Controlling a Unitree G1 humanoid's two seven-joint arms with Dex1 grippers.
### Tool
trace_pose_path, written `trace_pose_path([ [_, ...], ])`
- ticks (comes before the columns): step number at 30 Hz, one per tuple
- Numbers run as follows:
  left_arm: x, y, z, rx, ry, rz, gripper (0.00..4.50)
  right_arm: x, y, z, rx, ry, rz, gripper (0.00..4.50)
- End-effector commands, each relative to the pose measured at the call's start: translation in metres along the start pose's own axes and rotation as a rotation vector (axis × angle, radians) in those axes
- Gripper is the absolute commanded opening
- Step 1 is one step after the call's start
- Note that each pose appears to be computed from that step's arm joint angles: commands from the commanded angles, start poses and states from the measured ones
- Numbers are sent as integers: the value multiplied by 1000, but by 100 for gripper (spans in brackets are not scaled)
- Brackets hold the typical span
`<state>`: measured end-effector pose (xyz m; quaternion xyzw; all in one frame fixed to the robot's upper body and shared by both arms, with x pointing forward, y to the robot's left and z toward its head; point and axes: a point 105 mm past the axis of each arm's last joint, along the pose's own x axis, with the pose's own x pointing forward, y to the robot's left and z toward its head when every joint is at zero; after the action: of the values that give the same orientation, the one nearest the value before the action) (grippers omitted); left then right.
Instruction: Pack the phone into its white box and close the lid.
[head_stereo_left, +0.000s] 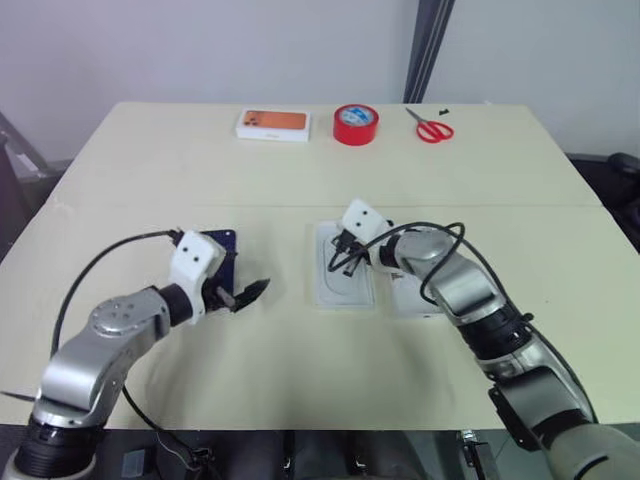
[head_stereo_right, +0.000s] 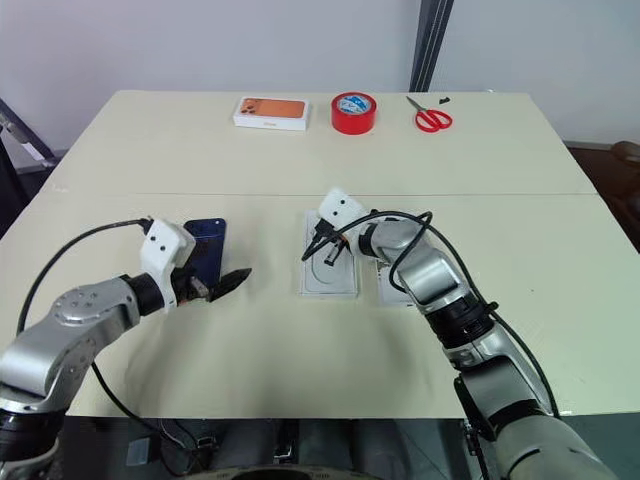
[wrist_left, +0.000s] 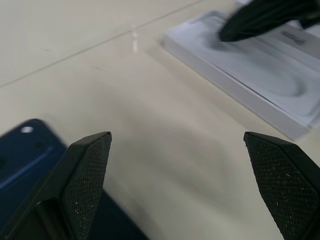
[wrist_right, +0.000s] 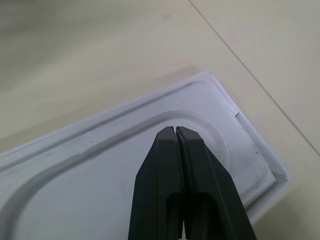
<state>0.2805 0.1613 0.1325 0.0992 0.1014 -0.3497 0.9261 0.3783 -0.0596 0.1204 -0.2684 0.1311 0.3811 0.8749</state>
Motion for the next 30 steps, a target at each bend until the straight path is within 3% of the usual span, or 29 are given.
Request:
trace_pose_path([
  [1,-5,-5,13,37,-62,-28,447,3,-15,10,-27,-10,-75,7],
  [18,-7,-5,7,3,-66,-14,447,-13,-13,3,-205,25,-34,7],
  [23,-9,-2,5,-6,-59,-3,447,-33,14,31,-172,-138,146,7],
  [30,-17,12,-1,-70,-24,65,447,-48,52,10,-214,-88,338,7],
])
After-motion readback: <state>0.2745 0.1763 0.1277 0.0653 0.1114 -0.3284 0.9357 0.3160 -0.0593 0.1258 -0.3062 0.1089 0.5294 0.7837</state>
